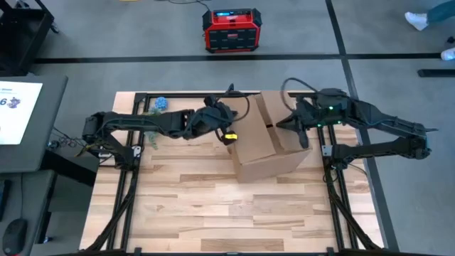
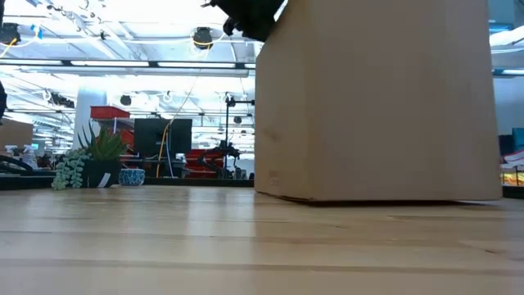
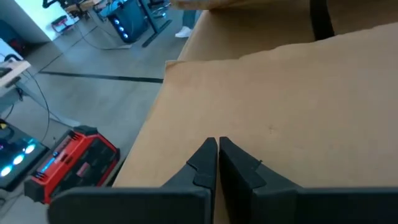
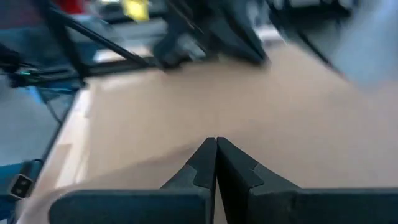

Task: Wrap mug
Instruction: Close the cardboard box

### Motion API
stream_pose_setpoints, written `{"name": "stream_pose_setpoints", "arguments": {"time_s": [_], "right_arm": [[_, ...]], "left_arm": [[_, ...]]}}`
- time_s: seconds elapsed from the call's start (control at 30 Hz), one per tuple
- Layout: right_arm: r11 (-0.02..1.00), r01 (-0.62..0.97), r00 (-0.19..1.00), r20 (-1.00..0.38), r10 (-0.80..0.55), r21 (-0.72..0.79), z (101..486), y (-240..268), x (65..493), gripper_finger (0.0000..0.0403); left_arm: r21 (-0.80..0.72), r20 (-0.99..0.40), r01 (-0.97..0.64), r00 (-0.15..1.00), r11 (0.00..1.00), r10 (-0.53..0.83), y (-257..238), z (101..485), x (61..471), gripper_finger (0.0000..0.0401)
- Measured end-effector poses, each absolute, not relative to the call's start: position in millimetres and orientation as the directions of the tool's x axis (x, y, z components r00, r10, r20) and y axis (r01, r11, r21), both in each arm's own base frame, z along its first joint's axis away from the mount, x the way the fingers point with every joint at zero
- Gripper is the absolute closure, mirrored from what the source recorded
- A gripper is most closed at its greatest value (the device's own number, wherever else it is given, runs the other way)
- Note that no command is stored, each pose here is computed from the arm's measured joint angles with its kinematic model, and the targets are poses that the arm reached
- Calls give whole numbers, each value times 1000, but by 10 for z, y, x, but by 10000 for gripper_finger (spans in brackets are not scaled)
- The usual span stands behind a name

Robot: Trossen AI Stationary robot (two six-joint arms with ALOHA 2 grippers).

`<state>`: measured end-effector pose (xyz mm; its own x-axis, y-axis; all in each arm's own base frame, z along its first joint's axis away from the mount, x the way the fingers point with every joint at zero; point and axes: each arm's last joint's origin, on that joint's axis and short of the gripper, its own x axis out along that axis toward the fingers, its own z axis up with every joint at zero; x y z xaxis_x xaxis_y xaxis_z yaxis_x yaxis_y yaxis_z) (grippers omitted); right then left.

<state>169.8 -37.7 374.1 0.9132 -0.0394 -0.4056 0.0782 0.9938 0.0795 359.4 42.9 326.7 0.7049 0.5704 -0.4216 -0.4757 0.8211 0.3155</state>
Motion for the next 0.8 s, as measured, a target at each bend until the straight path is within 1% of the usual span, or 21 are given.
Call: {"name": "stream_pose_setpoints", "arguments": {"time_s": [0.07,0.2,0.27,0.47,0.57,0.63,0.73,0.8], "right_arm": [[998,30,934,-357,-9,51,3766,-368,1725,403],[999,-44,938,-344,50,25,3614,-440,1863,403],[996,-83,935,-343,92,38,3477,-491,1946,403],[991,-111,930,-342,131,77,3169,-651,2082,403],[991,-109,933,-337,129,77,3073,-695,2122,403],[991,-109,931,-341,131,83,3023,-707,2168,403],[990,-111,932,-336,134,87,2965,-702,2301,403],[994,-78,940,-327,100,80,2933,-694,2398,403]], "left_arm": [[330,-425,-458,709,825,563,437,3264,3595,401],[357,-423,-439,712,825,561,426,3261,3600,401],[372,-411,-424,722,826,556,390,3299,3581,401],[362,-395,-384,762,850,513,190,3464,3421,401],[289,-345,-367,822,884,454,-25,3648,3292,401],[252,-331,-316,860,915,388,-202,3736,3208,401],[210,-344,-228,893,951,290,-531,3747,3133,401],[174,-358,-147,912,974,201,-773,3726,3092,401]]}}
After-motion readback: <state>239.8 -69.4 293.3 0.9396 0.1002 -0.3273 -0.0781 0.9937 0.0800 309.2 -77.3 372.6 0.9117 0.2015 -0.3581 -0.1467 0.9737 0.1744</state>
